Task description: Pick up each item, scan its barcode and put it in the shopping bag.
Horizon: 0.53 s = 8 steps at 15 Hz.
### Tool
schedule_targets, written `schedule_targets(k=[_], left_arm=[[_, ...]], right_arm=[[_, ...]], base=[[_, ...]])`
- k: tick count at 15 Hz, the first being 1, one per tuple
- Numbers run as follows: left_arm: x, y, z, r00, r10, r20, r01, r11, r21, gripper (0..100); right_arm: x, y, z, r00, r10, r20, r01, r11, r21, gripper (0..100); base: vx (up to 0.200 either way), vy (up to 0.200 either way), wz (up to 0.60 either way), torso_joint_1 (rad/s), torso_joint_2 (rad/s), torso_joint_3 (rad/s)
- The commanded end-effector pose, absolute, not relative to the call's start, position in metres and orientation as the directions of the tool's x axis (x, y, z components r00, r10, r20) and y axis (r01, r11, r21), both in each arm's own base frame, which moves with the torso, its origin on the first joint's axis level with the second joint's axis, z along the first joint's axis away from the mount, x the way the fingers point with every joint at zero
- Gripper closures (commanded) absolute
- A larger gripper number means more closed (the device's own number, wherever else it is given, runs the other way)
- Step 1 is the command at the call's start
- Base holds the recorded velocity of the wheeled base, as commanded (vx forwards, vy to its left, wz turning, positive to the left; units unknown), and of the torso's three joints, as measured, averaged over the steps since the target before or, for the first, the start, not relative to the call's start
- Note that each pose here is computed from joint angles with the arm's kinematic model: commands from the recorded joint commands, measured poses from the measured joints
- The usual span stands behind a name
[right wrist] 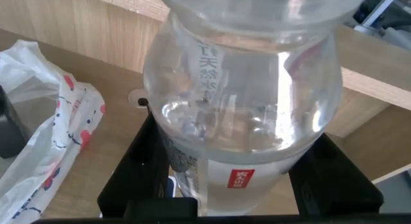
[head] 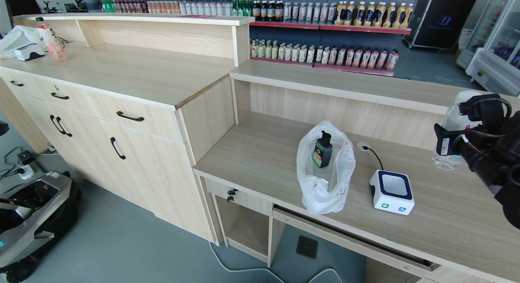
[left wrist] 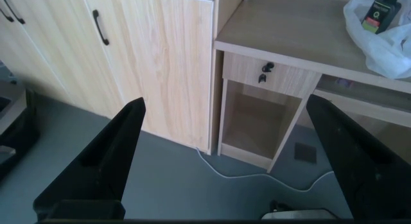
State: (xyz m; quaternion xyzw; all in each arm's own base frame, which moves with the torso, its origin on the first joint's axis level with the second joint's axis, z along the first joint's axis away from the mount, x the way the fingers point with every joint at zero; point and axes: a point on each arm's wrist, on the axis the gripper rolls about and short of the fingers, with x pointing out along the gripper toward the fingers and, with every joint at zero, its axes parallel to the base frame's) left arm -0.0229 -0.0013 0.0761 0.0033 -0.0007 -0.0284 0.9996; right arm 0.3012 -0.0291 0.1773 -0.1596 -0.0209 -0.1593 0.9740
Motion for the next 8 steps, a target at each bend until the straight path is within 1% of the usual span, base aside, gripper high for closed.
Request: schedule_targets(k=[1,2,8], left_arm=[[-0.023,-0.001,0.076,0.998,-0.057,0.002,0.057,0.998,0.008,0],[-0.023,-0.001,0.076,0.998,-0.057,0.002,0.057,0.998,0.008,0],[-0.023,-0.001,0.076,0.998,-0.057,0.002,0.057,0.998,0.006,0]], right_arm=[[0.301,-0.029,0.175,0.949,-0.305,0.084,0.315,0.896,-0.313,100],[0.301,-0.029,0.175,0.949,-0.305,0.084,0.315,0.896,-0.313,100],[0.302,-0.011,0.175,0.982,-0.150,0.112,0.178,0.932,-0.314,100]], base=[[0.000,0.000,0.00,0.000,0.00,0.000],[0.000,0.000,0.00,0.000,0.00,0.000],[0.000,0.000,0.60,0.004,0.00,0.004]])
